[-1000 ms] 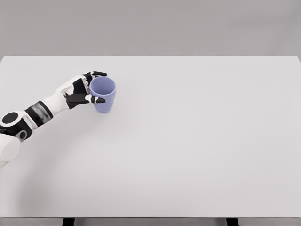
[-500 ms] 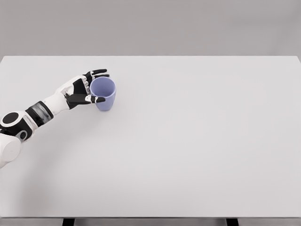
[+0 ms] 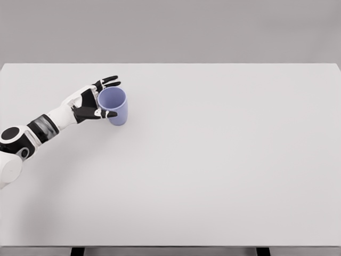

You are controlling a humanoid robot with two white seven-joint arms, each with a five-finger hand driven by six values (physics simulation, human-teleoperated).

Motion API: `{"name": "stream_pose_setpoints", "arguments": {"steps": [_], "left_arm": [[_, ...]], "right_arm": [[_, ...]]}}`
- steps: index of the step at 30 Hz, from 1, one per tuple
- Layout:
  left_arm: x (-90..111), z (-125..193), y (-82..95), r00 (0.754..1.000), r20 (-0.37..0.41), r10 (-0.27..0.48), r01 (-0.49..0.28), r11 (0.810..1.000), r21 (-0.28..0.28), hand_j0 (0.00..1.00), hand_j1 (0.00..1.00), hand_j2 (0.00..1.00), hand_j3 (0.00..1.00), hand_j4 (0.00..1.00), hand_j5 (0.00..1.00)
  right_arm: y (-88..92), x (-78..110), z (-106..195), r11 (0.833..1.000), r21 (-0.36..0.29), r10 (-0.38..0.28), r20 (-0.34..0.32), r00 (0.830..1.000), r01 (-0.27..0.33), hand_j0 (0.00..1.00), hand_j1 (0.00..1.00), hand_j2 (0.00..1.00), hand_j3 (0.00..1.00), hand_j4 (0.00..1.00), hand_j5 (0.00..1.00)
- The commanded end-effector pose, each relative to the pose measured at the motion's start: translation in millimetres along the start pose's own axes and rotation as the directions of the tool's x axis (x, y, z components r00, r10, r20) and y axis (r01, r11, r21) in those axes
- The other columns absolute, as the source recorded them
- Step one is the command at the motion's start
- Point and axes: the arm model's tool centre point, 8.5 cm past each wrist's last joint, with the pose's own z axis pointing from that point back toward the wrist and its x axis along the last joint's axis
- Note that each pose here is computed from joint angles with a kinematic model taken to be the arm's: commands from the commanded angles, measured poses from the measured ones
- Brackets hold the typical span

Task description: Flip the cup with left arm and place it on the table

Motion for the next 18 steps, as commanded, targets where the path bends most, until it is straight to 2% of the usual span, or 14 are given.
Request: {"name": "stream_pose_setpoints", "arguments": {"steps": [1,6,12,18], "left_arm": [[1.4,1.6,1.8,1.000,0.003,0.001,-0.001,1.000,0.004,1.00,1.00,1.00,1.00,1.00,1.00],[1.4,1.6,1.7,1.000,0.003,0.001,-0.001,1.000,0.003,1.00,1.00,1.00,1.00,1.00,1.00],[11.6,-0.3,5.9,1.000,0.019,-0.010,0.010,1.000,0.009,1.00,1.00,1.00,1.00,1.00,1.00],[10.0,1.9,6.7,1.000,0.013,-0.010,0.010,1.000,0.009,1.00,1.00,1.00,1.00,1.00,1.00]], "right_arm": [[0.0,0.0,0.0,1.000,0.000,0.000,0.000,1.000,0.000,1.00,1.00,1.00,1.00,1.00,1.00],[0.0,0.0,0.0,1.000,0.000,0.000,0.000,1.000,0.000,1.00,1.00,1.00,1.00,1.00,1.00],[0.0,0.0,0.0,1.000,0.000,0.000,0.000,1.000,0.000,1.00,1.00,1.00,1.00,1.00,1.00],[0.0,0.0,0.0,1.000,0.000,0.000,0.000,1.000,0.000,1.00,1.00,1.00,1.00,1.00,1.00]]}}
